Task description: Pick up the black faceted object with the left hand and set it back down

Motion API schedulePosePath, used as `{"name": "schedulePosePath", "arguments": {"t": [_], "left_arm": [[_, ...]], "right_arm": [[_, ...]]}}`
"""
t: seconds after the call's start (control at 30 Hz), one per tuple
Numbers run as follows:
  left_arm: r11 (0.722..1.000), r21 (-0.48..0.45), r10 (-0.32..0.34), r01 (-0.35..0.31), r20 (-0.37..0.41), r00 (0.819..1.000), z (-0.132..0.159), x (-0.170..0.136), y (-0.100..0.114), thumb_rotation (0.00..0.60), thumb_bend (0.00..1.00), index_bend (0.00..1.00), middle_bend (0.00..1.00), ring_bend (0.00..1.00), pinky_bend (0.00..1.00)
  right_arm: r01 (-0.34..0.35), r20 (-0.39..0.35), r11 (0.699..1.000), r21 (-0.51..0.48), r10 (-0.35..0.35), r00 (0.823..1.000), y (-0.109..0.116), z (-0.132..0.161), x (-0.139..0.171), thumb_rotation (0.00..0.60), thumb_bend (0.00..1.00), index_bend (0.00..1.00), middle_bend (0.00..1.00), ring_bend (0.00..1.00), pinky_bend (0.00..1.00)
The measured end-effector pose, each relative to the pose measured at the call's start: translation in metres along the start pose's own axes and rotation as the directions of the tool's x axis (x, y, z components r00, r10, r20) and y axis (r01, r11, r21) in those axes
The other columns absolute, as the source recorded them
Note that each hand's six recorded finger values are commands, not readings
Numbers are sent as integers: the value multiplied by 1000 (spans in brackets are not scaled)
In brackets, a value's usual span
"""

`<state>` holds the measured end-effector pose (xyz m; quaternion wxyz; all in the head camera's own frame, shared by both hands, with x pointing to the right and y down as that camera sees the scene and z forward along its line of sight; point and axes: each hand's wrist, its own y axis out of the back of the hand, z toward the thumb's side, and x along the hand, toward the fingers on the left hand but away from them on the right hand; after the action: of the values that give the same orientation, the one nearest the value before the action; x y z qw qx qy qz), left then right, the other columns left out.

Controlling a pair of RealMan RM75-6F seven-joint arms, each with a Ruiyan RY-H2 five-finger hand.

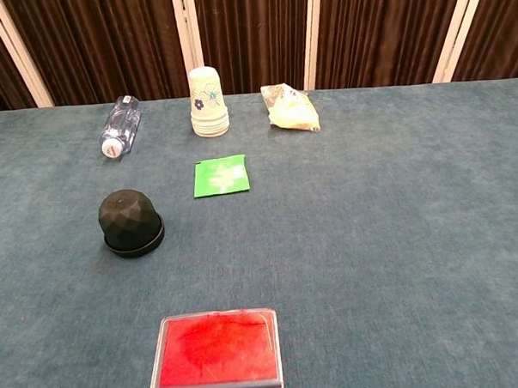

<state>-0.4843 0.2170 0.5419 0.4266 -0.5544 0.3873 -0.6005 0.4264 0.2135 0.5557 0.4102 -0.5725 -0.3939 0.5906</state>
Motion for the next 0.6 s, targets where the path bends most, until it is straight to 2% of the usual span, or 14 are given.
{"name": "schedulePosePath", "arguments": {"t": [0.23,0.37,0.47,0.6], "left_arm": [[999,-34,-22,22,10,1000,3,0,-3,600,202,97,6,0,25],[994,-90,-57,58,24,998,9,3,-11,600,185,97,20,0,25],[985,-137,-100,103,33,994,14,9,-20,600,166,94,20,0,24],[962,-192,-188,194,53,981,26,22,-37,600,157,87,24,0,24]], "right_arm": [[-8,-10,1000,-13,8,1000,0,1,2,600,286,47,24,64,11],[-7,-6,1000,-24,6,1000,1,-1,2,600,286,47,24,64,11],[-4,-2,1000,-31,4,1000,2,-2,3,600,285,47,24,64,10],[-6,-4,999,-35,6,1000,2,-2,3,600,285,47,24,63,11]]}}
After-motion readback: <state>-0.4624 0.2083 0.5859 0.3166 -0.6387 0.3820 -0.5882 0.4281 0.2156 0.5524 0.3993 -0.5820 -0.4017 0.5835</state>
